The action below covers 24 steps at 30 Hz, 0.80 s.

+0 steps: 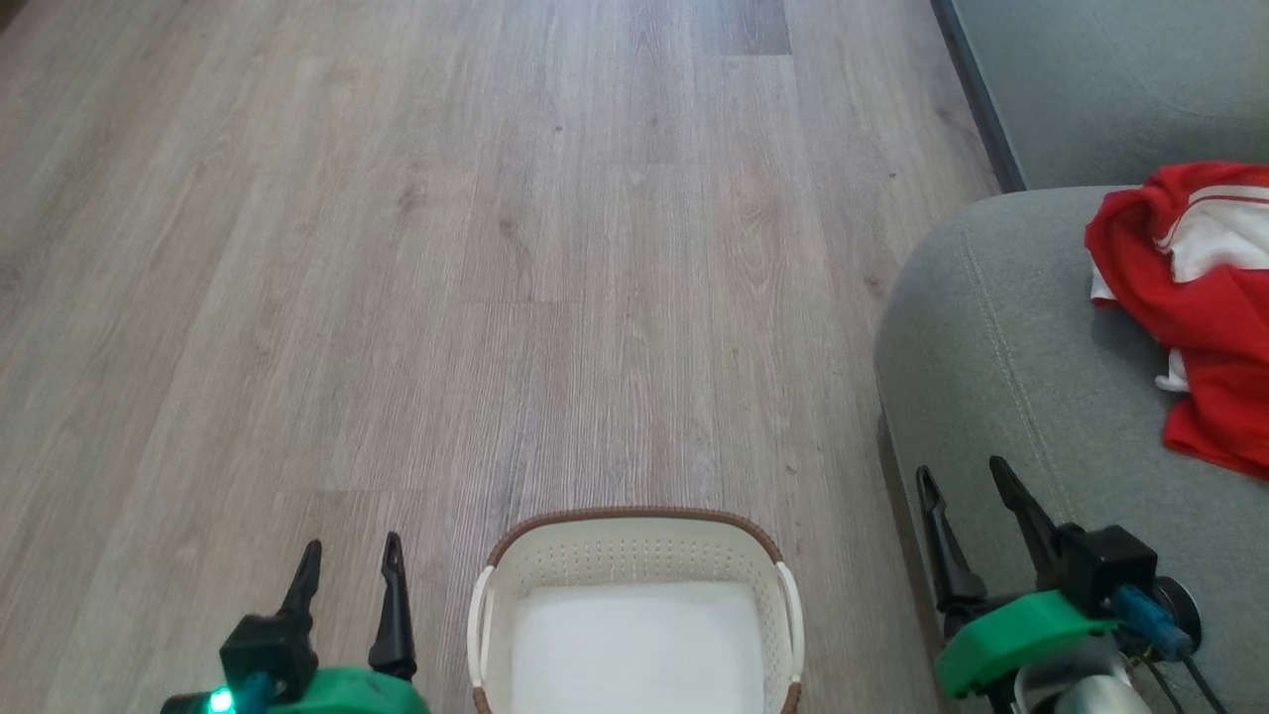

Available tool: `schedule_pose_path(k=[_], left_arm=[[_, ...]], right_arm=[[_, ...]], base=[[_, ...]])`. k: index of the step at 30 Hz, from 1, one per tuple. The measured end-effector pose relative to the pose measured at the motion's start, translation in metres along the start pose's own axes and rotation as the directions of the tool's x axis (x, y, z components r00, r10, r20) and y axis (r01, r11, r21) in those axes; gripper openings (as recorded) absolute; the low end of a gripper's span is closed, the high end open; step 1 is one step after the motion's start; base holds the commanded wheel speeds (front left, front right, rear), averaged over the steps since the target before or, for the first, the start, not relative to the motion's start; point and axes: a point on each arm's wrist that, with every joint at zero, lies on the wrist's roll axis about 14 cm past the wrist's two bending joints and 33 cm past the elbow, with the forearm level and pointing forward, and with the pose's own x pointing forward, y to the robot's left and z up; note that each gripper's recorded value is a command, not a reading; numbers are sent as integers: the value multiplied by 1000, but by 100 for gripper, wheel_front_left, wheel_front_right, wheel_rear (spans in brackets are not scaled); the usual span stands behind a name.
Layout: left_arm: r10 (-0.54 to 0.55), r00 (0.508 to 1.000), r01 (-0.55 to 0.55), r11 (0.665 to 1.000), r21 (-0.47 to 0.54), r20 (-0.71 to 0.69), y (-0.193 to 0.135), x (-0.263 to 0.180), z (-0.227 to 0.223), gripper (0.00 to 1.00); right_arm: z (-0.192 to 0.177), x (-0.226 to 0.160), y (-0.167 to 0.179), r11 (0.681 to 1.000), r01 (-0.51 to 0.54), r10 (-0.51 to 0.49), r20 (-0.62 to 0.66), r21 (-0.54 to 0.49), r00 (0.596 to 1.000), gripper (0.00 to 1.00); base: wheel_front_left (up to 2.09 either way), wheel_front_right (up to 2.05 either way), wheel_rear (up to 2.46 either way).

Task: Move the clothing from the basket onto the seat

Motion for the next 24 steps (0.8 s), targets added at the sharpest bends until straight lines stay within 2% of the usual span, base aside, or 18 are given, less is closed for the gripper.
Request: schedule_pose_path(k=[22, 23, 24], left_arm=[[4, 1000, -3, 1000, 14, -24, 1, -1, -8, 100], [4, 999, -3, 1000, 14, -32, 1, -1, -11, 0], [6, 999, -5, 1000, 17, -49, 1, -3, -16, 0]], right_arm=[[-13, -1, -2, 1000, 6, -6, -37, 8, 999, 100], [-16, -1, -2, 1000, 7, -6, -45, 8, 999, 0], [-22, -4, -2, 1000, 9, -8, -65, 10, 998, 0]], base=[[0, 0, 0], [0, 0, 0], [0, 0, 0]])
